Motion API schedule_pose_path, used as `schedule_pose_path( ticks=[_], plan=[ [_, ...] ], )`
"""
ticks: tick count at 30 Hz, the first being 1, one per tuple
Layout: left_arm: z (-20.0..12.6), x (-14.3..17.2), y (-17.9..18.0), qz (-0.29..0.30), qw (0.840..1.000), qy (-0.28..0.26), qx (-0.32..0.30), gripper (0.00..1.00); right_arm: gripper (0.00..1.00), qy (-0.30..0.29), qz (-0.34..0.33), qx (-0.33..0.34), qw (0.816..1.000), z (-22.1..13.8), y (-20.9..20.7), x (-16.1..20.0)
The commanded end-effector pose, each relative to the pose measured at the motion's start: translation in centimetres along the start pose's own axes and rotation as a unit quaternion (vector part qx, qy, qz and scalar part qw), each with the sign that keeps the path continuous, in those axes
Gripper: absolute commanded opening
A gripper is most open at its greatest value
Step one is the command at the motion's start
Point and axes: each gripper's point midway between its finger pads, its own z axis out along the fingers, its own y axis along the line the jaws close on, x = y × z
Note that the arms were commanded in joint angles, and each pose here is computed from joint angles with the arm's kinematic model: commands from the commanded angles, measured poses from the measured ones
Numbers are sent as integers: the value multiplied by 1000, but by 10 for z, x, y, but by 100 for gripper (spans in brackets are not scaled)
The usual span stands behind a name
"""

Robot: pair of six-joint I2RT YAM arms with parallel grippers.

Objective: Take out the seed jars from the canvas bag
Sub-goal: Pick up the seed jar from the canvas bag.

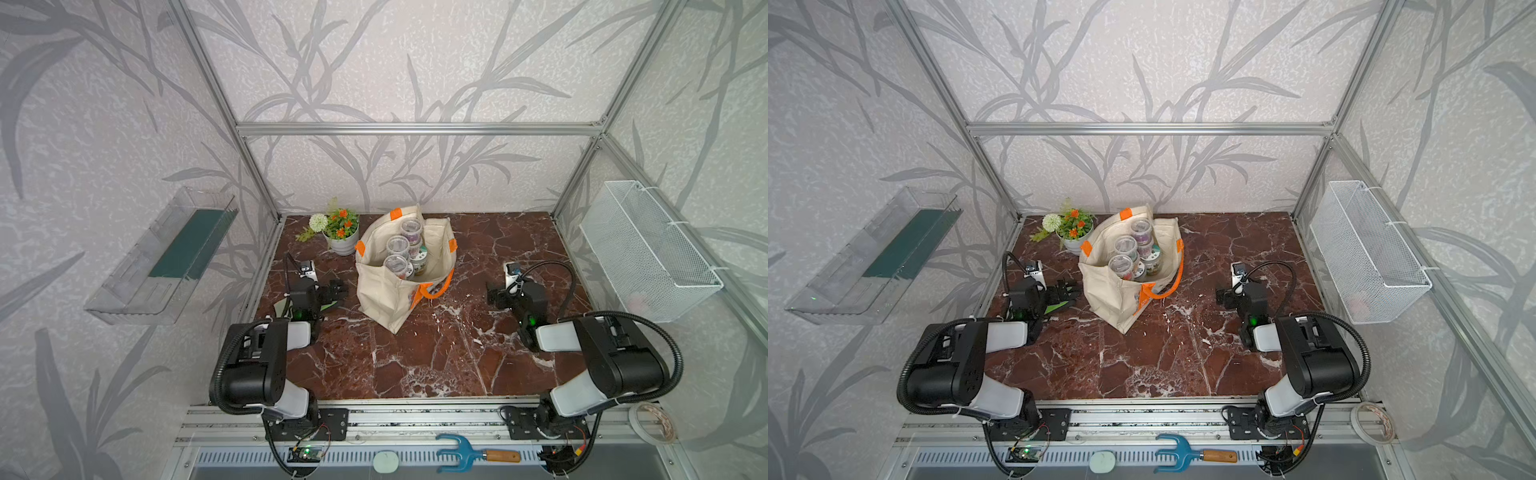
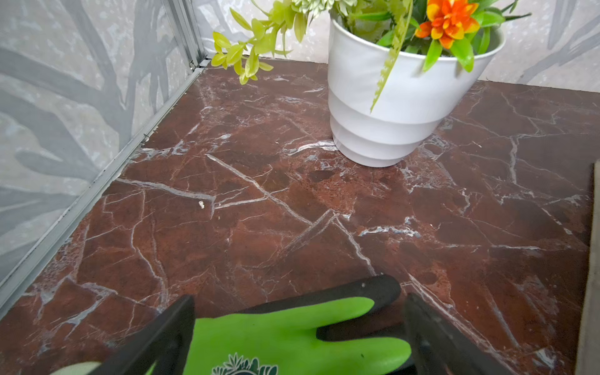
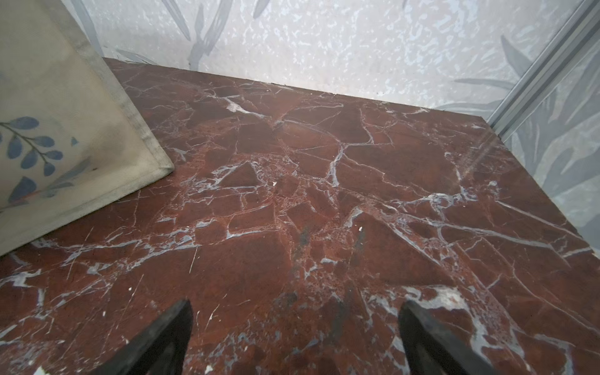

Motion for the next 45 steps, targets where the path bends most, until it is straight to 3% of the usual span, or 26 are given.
schedule_pose_path(
  ticks=[1,24,30,34,35,38,40,42,43,45],
  plan=[
    [3,-12,-1,8,1000,-18,-2,99,99,-22,-7,4,1000,2,0,-12],
    [3,-13,0,7,1000,-19,-2,99,99,-9,11,23,1000,5,-11,-10],
    [2,-14,-1,7,1000,-22,-1,98,99,-48,-12,27,998,-9,-3,-12],
    [-15,-40,-2,11,1000,-7,-1,96,99,-66,-12,46,997,-18,-7,-23],
    [-24,-55,0,-3,1000,-5,-9,96,99,-65,-12,54,996,-25,-10,-39],
    [-49,-96,8,-81,996,-37,-27,96,99,9,30,34,999,-48,-9,-101],
    [-65,-114,16,-155,985,-64,-46,99,99,-21,56,-3,998,-62,3,-151],
    [-83,-122,35,-272,955,-84,-89,99,99,-90,158,-41,983,-68,11,-180],
    [-89,-125,36,-290,949,-85,-86,99,99,-105,186,-56,975,-68,14,-177],
    [-99,-132,25,-283,954,-78,-54,96,99,-151,245,-84,954,-57,8,-163]
  ],
)
